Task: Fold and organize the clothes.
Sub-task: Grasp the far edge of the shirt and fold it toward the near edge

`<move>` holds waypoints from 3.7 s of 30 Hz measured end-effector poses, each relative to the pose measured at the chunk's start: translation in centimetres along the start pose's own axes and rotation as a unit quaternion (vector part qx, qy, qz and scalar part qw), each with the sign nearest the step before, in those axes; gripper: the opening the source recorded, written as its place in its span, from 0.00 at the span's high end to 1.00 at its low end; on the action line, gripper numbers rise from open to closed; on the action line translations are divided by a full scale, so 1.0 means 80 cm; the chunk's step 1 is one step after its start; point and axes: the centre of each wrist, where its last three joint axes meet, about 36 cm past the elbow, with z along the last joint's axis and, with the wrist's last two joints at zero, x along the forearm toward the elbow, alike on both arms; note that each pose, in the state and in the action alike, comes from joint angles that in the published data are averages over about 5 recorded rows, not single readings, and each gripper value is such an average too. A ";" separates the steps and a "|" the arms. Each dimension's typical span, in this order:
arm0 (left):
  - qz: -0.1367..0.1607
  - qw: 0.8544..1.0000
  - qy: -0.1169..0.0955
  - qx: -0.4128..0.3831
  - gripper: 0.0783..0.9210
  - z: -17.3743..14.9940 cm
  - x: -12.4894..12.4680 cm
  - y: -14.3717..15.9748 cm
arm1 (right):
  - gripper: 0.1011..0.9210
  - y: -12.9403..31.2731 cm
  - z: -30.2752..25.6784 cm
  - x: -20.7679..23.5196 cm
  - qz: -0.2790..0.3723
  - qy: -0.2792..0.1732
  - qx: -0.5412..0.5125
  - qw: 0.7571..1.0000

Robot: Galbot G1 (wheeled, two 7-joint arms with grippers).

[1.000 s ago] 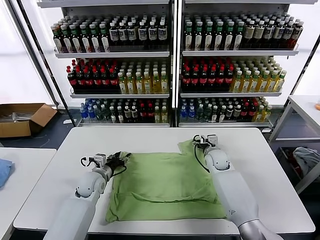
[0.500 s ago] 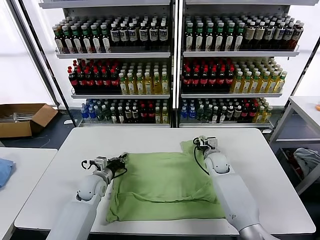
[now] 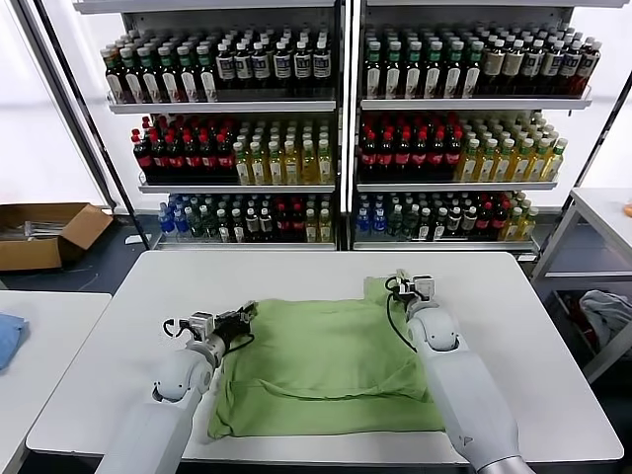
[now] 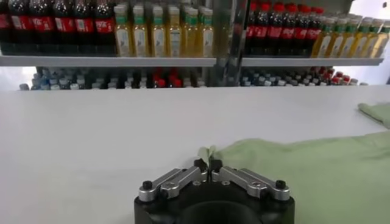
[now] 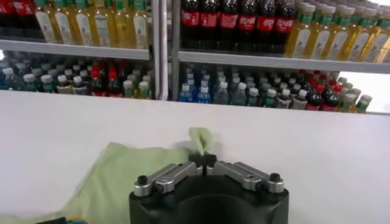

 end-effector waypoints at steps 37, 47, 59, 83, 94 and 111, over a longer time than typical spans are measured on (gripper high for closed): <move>0.021 0.994 -0.110 -0.018 0.99 0.019 0.121 -0.028 | 0.99 0.006 0.035 0.205 0.031 -0.099 -0.049 0.993; 0.029 0.995 -0.095 -0.029 0.99 0.054 0.152 -0.049 | 0.99 -0.008 0.066 0.259 0.066 -0.069 -0.055 0.994; 0.030 0.996 -0.077 -0.040 0.99 0.085 0.175 -0.067 | 0.99 -0.006 0.115 0.293 0.089 -0.020 -0.055 0.994; 0.019 0.996 -0.069 -0.054 0.99 0.095 0.194 -0.065 | 0.99 -0.002 0.158 0.318 0.108 0.008 -0.053 0.993; 0.016 0.996 -0.066 -0.066 0.86 0.100 0.194 -0.075 | 0.88 0.006 0.170 0.320 0.110 0.004 -0.034 0.993; -0.015 0.994 -0.084 -0.064 0.29 0.071 0.217 -0.094 | 0.29 -0.007 0.106 0.356 0.093 -0.117 -0.065 0.987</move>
